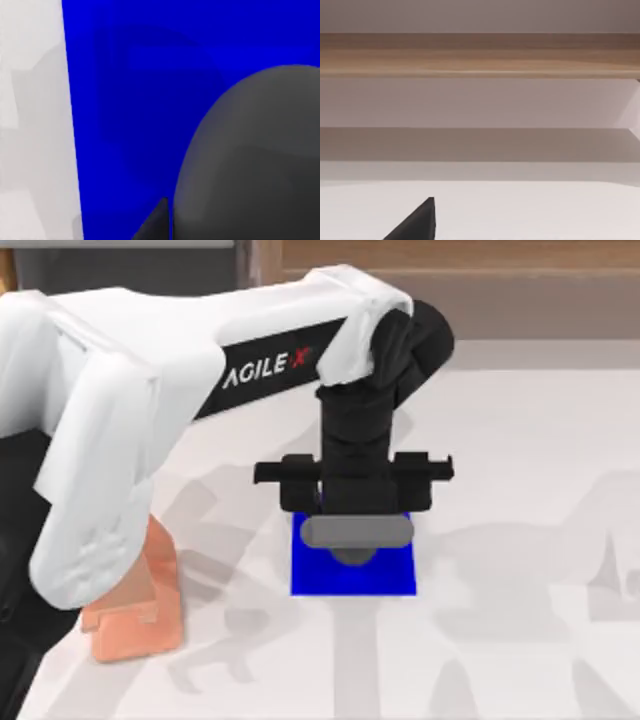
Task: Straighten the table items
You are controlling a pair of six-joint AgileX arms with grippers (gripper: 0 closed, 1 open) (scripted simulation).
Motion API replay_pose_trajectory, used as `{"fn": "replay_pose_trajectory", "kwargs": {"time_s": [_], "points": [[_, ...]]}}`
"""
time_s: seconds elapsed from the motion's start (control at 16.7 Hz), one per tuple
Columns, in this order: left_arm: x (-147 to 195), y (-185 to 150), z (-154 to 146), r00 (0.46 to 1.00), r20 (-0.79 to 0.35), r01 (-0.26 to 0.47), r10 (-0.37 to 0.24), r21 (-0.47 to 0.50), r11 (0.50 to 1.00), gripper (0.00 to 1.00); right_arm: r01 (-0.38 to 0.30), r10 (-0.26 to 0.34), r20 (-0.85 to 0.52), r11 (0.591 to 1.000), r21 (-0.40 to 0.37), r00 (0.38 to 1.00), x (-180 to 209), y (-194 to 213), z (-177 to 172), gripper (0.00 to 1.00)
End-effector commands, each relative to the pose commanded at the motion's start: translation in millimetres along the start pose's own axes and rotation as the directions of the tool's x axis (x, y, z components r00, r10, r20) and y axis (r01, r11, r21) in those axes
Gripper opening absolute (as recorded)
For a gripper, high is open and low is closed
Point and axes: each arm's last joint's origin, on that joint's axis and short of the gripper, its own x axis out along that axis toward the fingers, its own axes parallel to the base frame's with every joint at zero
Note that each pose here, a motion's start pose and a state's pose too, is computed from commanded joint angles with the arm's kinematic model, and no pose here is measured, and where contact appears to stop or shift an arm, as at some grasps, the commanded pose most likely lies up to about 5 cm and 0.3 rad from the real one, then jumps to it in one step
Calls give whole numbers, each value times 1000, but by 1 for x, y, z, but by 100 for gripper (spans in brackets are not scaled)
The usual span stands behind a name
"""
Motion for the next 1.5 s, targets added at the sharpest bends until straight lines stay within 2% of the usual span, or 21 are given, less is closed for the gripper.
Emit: {"fn": "replay_pose_trajectory", "kwargs": {"time_s": [0.36,1.14,1.5], "points": [[7,1,0,1000,0,1,-1,2,1000,0,0,0,0,1000,0,1000,0,0,0,100],[7,1,0,1000,0,1,-1,2,1000,98,0,0,0,1000,0,1000,0,0,0,100],[7,1,0,1000,0,1,-1,2,1000,100,0,0,0,1000,0,1000,0,0,0,100]]}}
